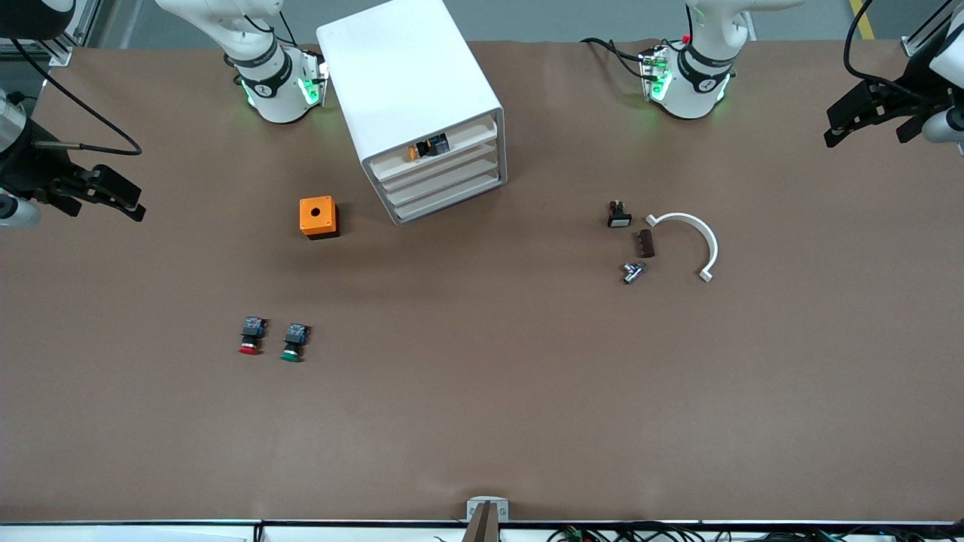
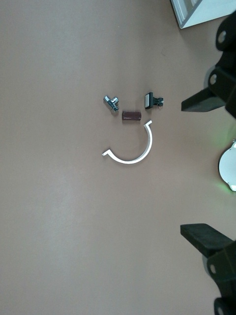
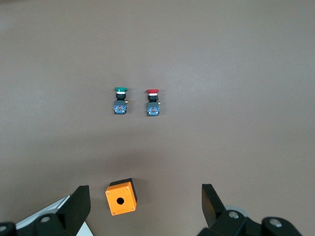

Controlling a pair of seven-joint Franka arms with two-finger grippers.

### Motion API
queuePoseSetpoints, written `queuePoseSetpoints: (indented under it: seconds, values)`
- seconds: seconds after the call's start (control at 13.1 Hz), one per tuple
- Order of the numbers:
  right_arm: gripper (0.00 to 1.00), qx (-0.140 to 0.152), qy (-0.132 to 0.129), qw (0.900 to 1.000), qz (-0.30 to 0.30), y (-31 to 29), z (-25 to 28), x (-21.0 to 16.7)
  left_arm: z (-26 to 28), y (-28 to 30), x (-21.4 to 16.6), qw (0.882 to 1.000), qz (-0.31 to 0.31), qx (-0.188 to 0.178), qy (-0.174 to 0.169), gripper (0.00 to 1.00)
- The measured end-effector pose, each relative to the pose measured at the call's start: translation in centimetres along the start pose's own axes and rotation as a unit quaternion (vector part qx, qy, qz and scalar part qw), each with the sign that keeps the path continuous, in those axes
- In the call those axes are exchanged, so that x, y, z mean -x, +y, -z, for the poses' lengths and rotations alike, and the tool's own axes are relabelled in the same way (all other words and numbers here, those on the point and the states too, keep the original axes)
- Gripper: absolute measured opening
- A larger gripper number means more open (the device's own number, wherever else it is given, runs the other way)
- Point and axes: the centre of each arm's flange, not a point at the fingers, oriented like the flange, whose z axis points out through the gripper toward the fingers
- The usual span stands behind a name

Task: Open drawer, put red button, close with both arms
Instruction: 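Reach the left gripper to the white cabinet's drawer handle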

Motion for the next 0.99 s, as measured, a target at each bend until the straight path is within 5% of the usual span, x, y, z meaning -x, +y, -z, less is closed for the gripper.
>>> queuePoseSetpoints:
  seconds: [0.54, 0.99]
  values:
    - [1.00, 0.000, 0.000, 1.000, 0.000, 0.0, 0.0, 0.0, -1.2, 0.1, -2.9, 1.000, 0.000, 0.002, -0.010, 1.00]
    - [1.00, 0.000, 0.000, 1.000, 0.000, 0.0, 0.1, 0.0, -10.6, 2.7, -8.6, 0.997, 0.019, -0.001, -0.080, 1.00]
